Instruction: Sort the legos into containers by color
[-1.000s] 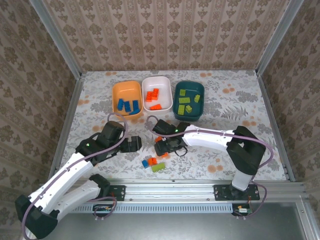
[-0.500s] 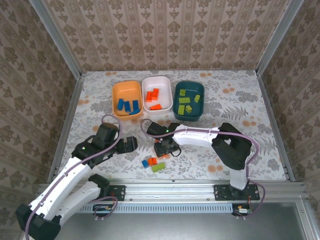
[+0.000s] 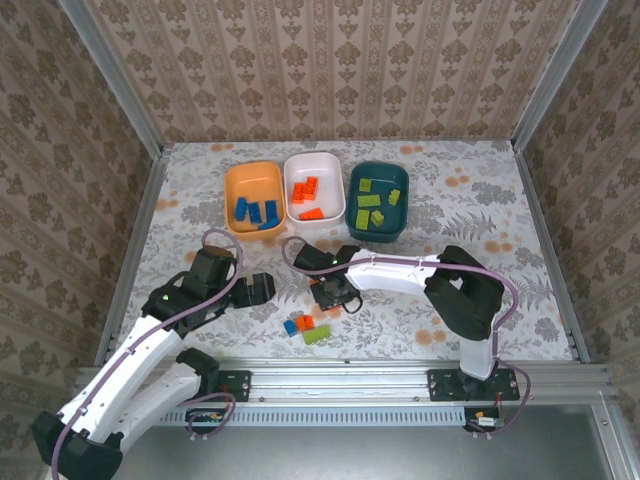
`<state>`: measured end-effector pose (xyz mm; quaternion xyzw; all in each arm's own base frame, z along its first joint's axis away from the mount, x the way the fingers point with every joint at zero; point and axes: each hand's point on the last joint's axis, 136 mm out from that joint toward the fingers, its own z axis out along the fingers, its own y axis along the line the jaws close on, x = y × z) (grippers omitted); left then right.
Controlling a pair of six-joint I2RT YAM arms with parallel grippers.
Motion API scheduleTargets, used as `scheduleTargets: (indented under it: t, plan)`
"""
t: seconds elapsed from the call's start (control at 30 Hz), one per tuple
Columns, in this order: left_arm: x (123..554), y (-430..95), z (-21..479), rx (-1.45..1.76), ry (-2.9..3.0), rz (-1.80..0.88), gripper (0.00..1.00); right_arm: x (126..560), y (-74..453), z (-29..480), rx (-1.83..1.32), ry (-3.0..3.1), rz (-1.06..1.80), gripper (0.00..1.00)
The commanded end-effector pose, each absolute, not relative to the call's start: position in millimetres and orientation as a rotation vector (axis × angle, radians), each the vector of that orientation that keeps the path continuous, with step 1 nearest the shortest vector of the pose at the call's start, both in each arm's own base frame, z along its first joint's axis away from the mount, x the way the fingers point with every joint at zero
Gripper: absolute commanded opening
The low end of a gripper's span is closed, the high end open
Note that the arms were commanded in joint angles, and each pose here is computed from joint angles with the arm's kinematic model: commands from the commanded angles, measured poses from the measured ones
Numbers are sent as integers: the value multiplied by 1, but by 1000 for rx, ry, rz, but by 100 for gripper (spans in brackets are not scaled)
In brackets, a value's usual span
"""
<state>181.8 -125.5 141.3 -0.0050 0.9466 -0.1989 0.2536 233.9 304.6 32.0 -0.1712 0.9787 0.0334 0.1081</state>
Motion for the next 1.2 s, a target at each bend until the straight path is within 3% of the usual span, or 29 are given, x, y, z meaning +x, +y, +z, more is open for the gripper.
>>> scheduleTargets:
  t: [0.0,0.33,0.6,0.93,1.17]
  plan:
    - [180,-126,139,12,2571,-551,100,235,279,54,-452,2856,39,32]
    - [180,-134,138,16,2570,-613,100,278,262,135,-232,2737,449,32]
    - [176,-140,129,13,2596,-665,100,376,291,190,-111,2577,781,31]
    - [172,-141,120,10,2627,-674,100,491,340,163,-100,2561,791,31]
    - [170,-142,116,17,2647,-675,100,532,357,128,-65,2579,786,30]
